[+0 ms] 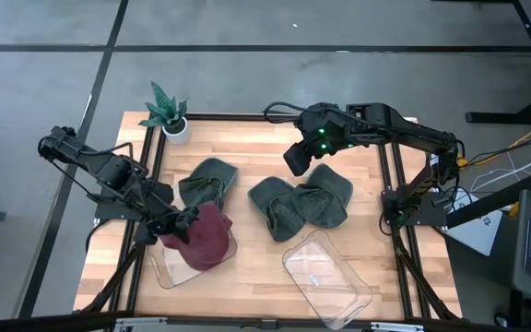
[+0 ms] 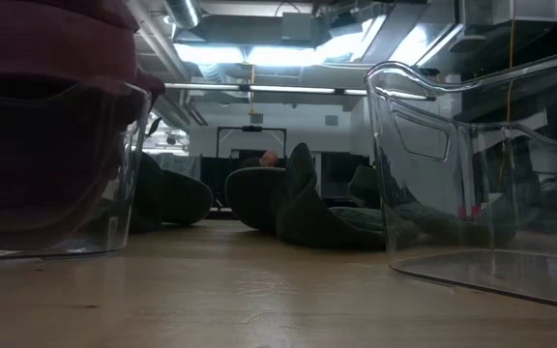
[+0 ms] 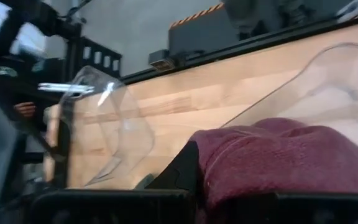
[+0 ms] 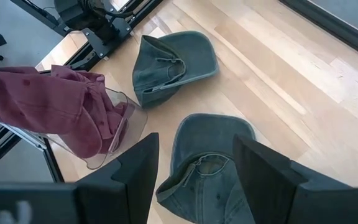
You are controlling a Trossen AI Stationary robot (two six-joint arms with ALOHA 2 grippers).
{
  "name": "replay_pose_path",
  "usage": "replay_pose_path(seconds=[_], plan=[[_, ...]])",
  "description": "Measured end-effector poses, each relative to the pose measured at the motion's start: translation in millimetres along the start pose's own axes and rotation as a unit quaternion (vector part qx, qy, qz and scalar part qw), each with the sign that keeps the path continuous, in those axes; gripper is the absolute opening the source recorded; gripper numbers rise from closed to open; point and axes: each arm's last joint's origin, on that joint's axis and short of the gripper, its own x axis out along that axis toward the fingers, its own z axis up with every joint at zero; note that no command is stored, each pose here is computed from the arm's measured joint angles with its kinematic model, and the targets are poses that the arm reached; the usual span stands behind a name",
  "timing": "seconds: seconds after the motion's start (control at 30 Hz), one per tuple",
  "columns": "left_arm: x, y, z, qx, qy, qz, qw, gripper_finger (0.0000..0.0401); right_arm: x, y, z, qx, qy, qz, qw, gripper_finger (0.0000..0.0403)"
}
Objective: Pick & Place hat
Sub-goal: Put the red cap into the left transparent bin
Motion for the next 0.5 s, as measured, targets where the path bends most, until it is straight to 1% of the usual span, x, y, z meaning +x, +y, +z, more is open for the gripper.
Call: replay_pose_path(seconds=[0.1, 0.2, 0.33, 0.5], plan=[[-6.6, 0.4, 3.8, 0.007, -0.01, 0.026, 1.0, 0.0004, 0.0, 0.2, 0.3, 0.0, -0.001, 0.001, 1.0, 0.0205], [-10.3, 0.7, 5.6, -0.005, -0.029, 0.034, 0.999, 0.0005, 0.0, 0.2, 0.3, 0.0, -0.001, 0.001, 1.0, 0.0205], [-10.7, 0.3, 5.7, -0.025, -0.031, 0.033, 0.999, 0.0005, 0.0, 0.2, 0.3, -0.002, -0.001, 0.001, 1.0, 0.0205], [-3.6, 1.6, 4.9, -0.028, -0.024, 0.019, 0.999, 0.0005, 0.0, 0.2, 0.3, -0.002, -0.001, 0.001, 1.0, 0.0205]])
